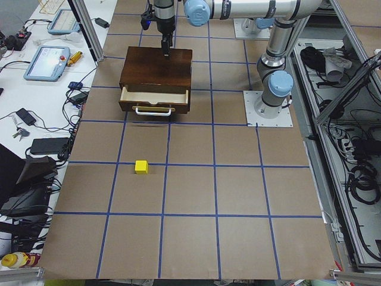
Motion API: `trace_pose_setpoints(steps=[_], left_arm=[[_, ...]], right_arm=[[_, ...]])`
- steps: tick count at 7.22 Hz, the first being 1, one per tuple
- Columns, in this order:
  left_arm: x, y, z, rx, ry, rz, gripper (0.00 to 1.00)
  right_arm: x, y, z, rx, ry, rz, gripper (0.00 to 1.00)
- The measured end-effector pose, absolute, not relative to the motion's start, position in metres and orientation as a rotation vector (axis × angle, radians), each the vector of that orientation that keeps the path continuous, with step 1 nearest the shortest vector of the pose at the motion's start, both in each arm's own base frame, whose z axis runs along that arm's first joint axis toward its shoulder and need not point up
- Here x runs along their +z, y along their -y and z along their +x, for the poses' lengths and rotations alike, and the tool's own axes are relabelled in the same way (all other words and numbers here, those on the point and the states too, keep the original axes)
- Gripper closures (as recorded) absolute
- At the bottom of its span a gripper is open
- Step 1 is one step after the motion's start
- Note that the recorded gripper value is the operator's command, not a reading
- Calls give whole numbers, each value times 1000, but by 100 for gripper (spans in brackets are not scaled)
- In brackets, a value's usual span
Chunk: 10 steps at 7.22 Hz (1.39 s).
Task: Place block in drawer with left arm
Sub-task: 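Lower the left gripper over the yellow cube and close on it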
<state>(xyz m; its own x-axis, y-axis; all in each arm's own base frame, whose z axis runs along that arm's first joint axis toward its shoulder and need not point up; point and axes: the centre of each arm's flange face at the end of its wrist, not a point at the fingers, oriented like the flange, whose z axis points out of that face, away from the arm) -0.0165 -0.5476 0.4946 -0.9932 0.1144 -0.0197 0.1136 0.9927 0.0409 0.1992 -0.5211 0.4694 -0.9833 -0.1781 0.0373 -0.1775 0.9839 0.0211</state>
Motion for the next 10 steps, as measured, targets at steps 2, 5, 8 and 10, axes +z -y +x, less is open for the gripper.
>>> trace_pose_setpoints(steps=[2, 5, 8, 10], left_arm=[[490, 544, 99, 128, -3121, 463, 0], [447, 565, 232, 163, -2894, 1104, 0], [392, 607, 292, 127, -2553, 1653, 0], [355, 619, 322, 82, -2445, 1802, 0]], right_arm=[[469, 521, 199, -27, 3090, 278, 0], [469, 521, 199, -28, 3090, 278, 0], [469, 521, 199, -28, 3090, 279, 0], [469, 521, 199, -27, 3090, 277, 0]])
